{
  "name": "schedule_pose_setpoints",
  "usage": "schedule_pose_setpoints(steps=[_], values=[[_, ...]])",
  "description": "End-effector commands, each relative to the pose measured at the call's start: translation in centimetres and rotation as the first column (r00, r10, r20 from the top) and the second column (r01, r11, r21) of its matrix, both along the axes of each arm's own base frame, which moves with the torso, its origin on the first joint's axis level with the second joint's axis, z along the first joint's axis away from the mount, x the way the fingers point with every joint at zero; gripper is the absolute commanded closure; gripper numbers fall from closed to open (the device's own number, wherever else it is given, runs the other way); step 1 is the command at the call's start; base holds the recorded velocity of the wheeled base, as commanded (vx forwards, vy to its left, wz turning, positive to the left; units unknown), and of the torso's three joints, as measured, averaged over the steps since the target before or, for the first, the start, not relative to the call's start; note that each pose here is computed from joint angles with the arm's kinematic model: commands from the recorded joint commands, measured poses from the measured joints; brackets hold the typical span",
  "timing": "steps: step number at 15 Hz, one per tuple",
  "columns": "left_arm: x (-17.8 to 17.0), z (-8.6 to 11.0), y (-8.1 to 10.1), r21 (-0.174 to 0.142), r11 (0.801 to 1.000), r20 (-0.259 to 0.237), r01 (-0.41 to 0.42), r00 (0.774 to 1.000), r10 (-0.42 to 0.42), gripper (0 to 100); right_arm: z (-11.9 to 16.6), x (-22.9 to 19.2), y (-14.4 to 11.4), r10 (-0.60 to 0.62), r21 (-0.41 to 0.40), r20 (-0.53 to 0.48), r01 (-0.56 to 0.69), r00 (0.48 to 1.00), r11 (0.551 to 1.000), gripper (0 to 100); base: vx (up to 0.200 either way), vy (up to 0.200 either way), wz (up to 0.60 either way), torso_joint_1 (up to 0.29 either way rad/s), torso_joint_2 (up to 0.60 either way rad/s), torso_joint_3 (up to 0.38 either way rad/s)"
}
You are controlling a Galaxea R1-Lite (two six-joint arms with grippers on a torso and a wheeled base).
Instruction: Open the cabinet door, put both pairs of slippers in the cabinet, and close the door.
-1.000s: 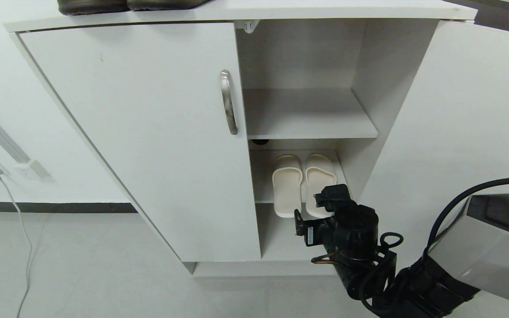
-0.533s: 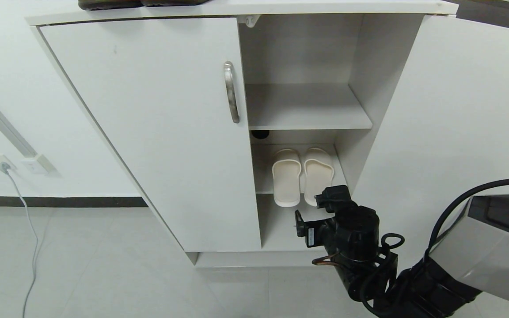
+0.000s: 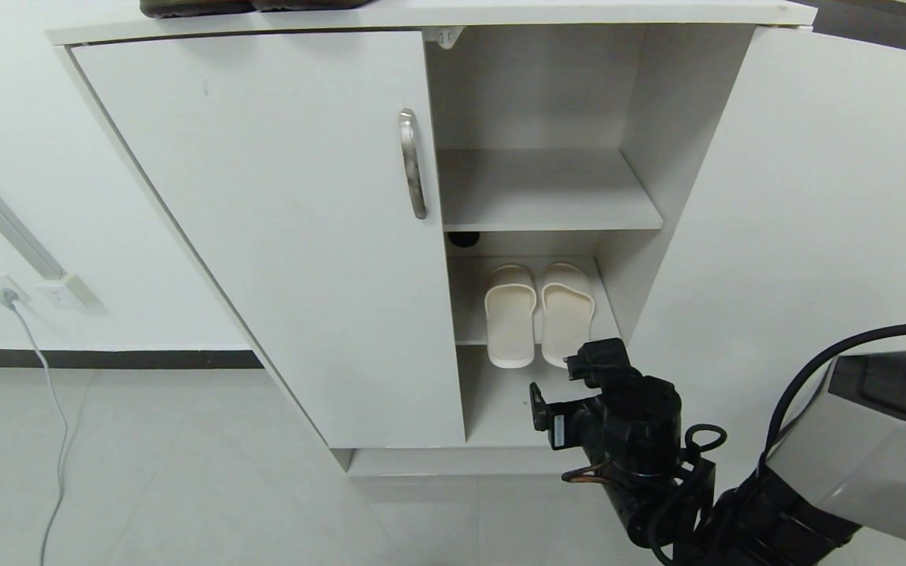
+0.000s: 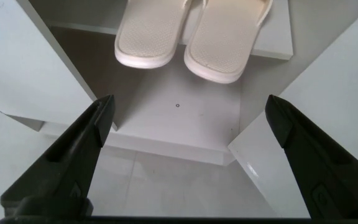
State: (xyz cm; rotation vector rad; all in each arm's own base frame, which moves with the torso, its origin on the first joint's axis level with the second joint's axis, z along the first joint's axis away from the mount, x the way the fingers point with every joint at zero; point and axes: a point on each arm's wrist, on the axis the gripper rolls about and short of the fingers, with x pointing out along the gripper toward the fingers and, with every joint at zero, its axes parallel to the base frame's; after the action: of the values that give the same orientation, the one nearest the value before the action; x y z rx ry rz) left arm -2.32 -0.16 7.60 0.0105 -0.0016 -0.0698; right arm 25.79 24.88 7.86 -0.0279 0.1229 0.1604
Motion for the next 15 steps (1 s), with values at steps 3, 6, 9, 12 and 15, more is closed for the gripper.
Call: schedule_pose_setpoints(steps=[3, 6, 9, 12, 15], values=[[0.01, 0.0, 0.0, 0.0, 1.0, -0.001, -0.001, 1.0, 0.001, 100, -0.27, -0.01, 0.09, 0.002, -0.008, -0.006, -0.002, 1.0, 1.0, 0, 0.0, 0.0, 0.0, 0.0, 0.0, 0.0], [0.01, 0.0, 0.0, 0.0, 1.0, -0.001, -0.001, 1.0, 0.001, 100, -0.58, 0.0, 0.18, 0.004, -0.009, -0.007, -0.004, 1.0, 1.0, 0, 0.0, 0.0, 0.0, 0.001, 0.0, 0.024], [0.01, 0.0, 0.0, 0.0, 1.0, -0.001, -0.001, 1.0, 0.001, 100, -0.55, -0.05, 0.21, 0.005, -0.007, -0.003, -0.005, 1.0, 1.0, 0, 0.0, 0.0, 0.0, 0.002, 0.0, 0.154], [0.01, 0.0, 0.0, 0.002, 1.0, -0.001, -0.001, 1.0, 0.001, 100, -0.65, -0.07, 0.27, 0.007, -0.008, -0.004, -0.007, 1.0, 1.0, 0, 0.0, 0.0, 0.0, 0.001, 0.0, 0.196], [0.01, 0.0, 0.0, 0.002, 1.0, -0.001, -0.001, 1.0, 0.001, 100, -0.76, -0.06, 0.28, 0.007, -0.01, -0.007, -0.007, 1.0, 1.0, 0, 0.0, 0.0, 0.0, 0.001, 0.0, 0.194]])
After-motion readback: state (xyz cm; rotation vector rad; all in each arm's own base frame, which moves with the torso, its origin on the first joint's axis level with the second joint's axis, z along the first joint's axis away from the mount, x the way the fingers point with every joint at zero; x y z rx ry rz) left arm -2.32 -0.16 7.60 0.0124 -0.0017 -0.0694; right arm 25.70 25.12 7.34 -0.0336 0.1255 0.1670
